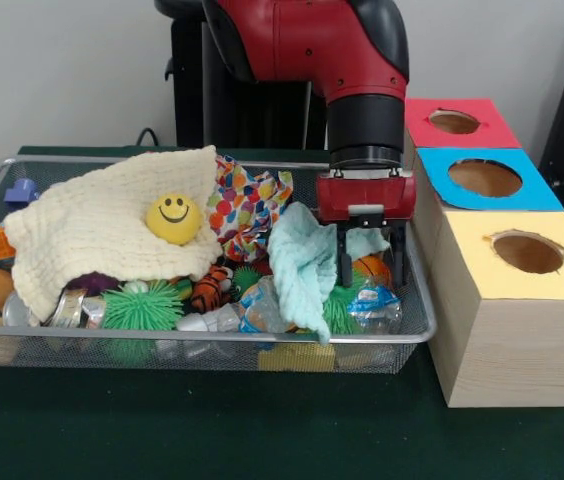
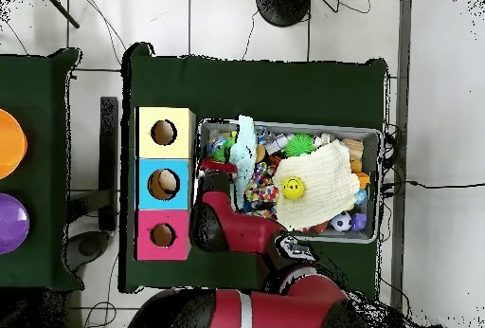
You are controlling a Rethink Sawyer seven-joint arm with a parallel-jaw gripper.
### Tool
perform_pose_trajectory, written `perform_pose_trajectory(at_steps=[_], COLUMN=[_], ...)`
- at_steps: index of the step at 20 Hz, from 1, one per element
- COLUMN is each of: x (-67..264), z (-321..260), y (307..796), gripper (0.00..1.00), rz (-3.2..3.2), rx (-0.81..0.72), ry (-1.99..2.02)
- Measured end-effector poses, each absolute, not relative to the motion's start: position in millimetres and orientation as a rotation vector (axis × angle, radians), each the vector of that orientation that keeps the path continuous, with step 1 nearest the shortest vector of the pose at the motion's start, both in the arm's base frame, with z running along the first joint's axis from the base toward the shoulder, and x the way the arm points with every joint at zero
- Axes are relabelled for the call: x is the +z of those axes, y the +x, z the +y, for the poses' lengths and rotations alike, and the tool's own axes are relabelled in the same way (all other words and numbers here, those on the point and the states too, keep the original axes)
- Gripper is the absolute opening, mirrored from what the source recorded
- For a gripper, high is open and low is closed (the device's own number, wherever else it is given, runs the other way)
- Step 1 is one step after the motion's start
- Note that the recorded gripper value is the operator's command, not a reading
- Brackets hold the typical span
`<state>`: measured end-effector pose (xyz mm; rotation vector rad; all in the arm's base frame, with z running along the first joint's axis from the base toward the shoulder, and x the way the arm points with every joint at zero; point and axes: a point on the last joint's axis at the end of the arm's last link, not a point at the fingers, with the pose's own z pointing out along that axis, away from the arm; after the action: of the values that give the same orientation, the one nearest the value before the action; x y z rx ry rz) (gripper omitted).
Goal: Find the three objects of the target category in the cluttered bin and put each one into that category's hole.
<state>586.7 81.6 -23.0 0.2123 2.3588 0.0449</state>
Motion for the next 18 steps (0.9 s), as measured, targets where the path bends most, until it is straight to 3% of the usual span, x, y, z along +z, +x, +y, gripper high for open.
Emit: perform_pose_trajectory(at_steps=[8, 18], x=[-23, -56], z=[56, 68], y=[607, 609], gripper=[1.00, 1.00], rz=[2.322, 2.436], rx=[0.028, 0.135], ry=[0.260, 0.310])
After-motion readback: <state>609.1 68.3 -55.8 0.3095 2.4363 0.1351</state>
